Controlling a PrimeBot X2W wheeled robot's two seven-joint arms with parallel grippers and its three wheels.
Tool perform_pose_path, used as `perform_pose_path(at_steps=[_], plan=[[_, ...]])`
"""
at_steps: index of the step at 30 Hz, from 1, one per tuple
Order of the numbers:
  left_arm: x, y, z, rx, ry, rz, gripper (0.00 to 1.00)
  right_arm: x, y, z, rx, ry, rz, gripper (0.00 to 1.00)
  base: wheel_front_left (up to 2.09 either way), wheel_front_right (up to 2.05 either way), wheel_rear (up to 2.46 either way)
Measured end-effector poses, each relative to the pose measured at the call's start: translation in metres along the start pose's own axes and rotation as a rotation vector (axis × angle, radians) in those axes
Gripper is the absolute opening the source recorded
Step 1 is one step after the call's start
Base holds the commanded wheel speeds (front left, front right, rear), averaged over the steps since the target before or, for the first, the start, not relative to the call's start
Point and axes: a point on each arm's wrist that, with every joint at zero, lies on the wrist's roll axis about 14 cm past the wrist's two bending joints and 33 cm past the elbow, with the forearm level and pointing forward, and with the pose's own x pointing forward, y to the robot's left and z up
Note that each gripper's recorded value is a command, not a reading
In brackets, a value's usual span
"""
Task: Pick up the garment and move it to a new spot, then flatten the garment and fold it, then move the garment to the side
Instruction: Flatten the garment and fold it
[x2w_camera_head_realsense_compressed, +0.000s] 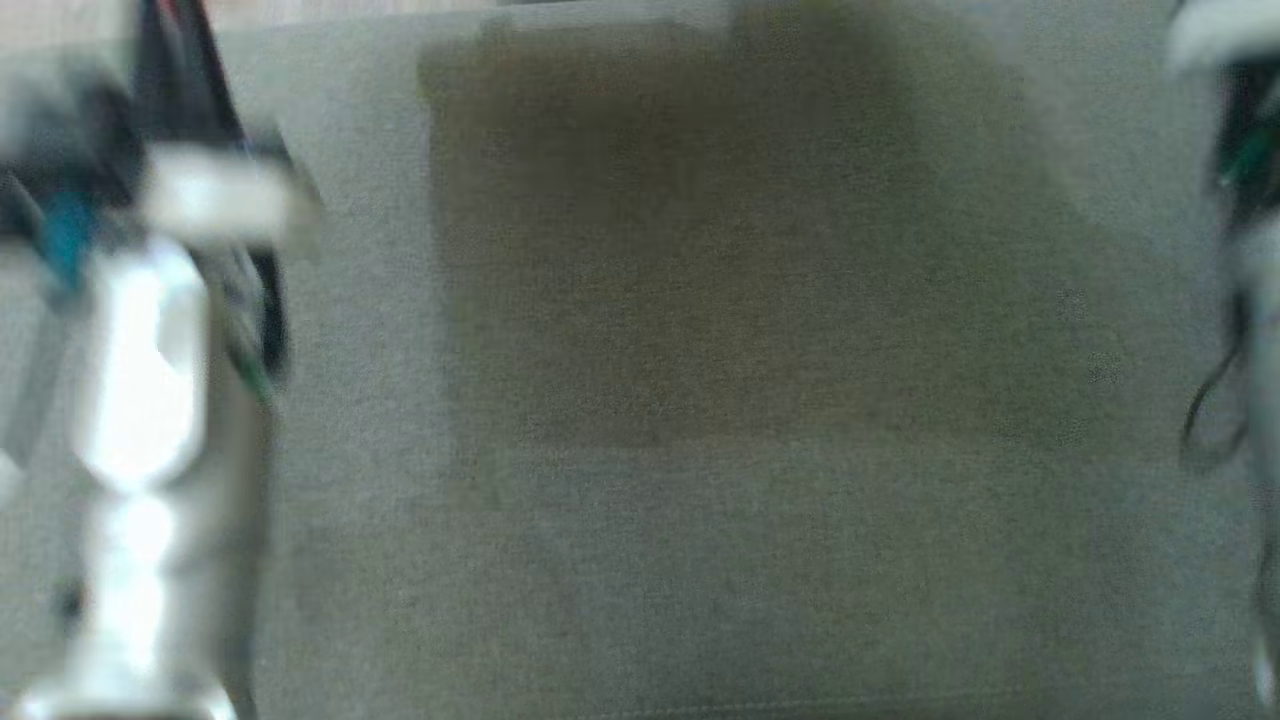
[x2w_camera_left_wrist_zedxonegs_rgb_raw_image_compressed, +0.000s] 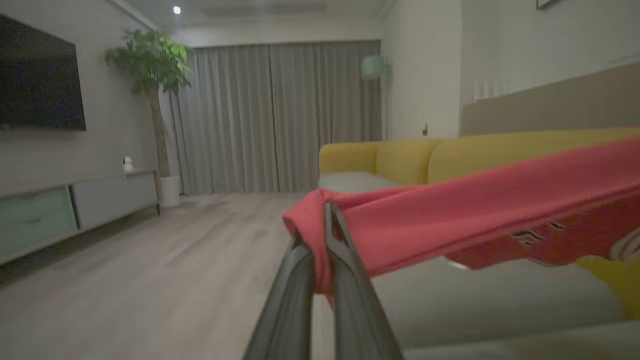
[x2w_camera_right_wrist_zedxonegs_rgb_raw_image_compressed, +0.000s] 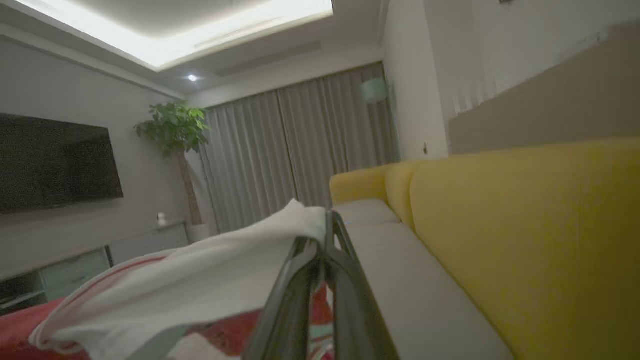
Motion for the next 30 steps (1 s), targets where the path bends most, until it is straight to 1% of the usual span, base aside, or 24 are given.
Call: perform_pose_path(at_steps=[3, 5, 7, 9, 11, 13, 14, 16, 19, 22, 23, 24, 25, 27, 30], plan=[[-0.062, -0.013, -0.085, -0.081, 0.243, 0.021, 0.0, -0.063, -0.01, -0.078, 0.095, 0.203, -0.068, 0.0, 0.0, 0.0, 0.0], [-0.114, -0.023, -0.134, -0.124, 0.415, 0.026, 0.0, -0.113, -0.016, -0.118, 0.175, 0.32, -0.134, 0.0, 0.0, 0.0, 0.0], [-0.162, -0.031, -0.17, -0.169, 0.561, 0.035, 0.0, -0.162, -0.014, -0.149, 0.232, 0.425, -0.179, 0.0, 0.0, 0.0, 0.0], [-0.192, -0.03, -0.185, -0.184, 0.633, 0.052, 0.0, -0.202, -0.012, -0.165, 0.287, 0.494, -0.223, 0.0, 0.0, 0.0, 0.0], [-0.204, -0.028, -0.187, -0.191, 0.651, 0.068, 0.0, -0.232, -0.005, -0.172, 0.332, 0.533, -0.247, 0.0, 0.0, 0.0, 0.0], [-0.21, -0.027, -0.185, -0.202, 0.649, 0.082, 0.0, -0.253, 0.002, -0.173, 0.371, 0.552, -0.259, 0.0, 0.0, 0.0, 0.0], [-0.21, -0.027, -0.185, -0.202, 0.649, 0.082, 0.0, -0.253, 0.002, -0.173, 0.371, 0.552, -0.259, 0.0, 0.0, 0.0, 0.0], [-0.217, -0.025, -0.182, -0.213, 0.645, 0.098, 0.0, -0.271, 0.004, -0.171, 0.407, 0.559, -0.285, 0.0, 0.0, 0.0, 0.0], [-0.242, -0.026, -0.183, -0.211, 0.677, 0.097, 0.0, -0.297, 0.013, -0.17, 0.45, 0.581, -0.302, 0.0, 0.0, 0.0, 0.0], [-0.267, -0.02, -0.183, -0.22, 0.703, 0.128, 0.0, -0.324, 0.024, -0.168, 0.48, 0.61, -0.306, 0.0, 0.0, 0.0, 0.0], [-0.273, -0.018, -0.182, -0.23, 0.702, 0.142, 0.0, -0.332, 0.027, -0.166, 0.475, 0.623, -0.292, 0.0, 0.0, 0.0, 0.0], [-0.277, -0.016, -0.18, -0.241, 0.699, 0.153, 0.0, -0.339, 0.031, -0.165, 0.452, 0.641, -0.261, 0.0, 0.0, 0.0, 0.0], [-0.28, -0.016, -0.177, -0.25, 0.694, 0.159, 0.0, -0.344, 0.032, -0.163, 0.451, 0.647, -0.254, 0.0, 0.0, 0.0, 0.0], [-0.285, -0.016, -0.175, -0.258, 0.69, 0.163, 0.0, -0.35, 0.035, -0.161, 0.462, 0.649, -0.255, 0.0, 0.0, 0.0, 0.0], [-0.287, -0.017, -0.173, -0.256, 0.684, 0.161, 0.0, -0.347, 0.034, -0.158, 0.492, 0.631, -0.272, 0.0, 0.0, 0.0, 0.0]])
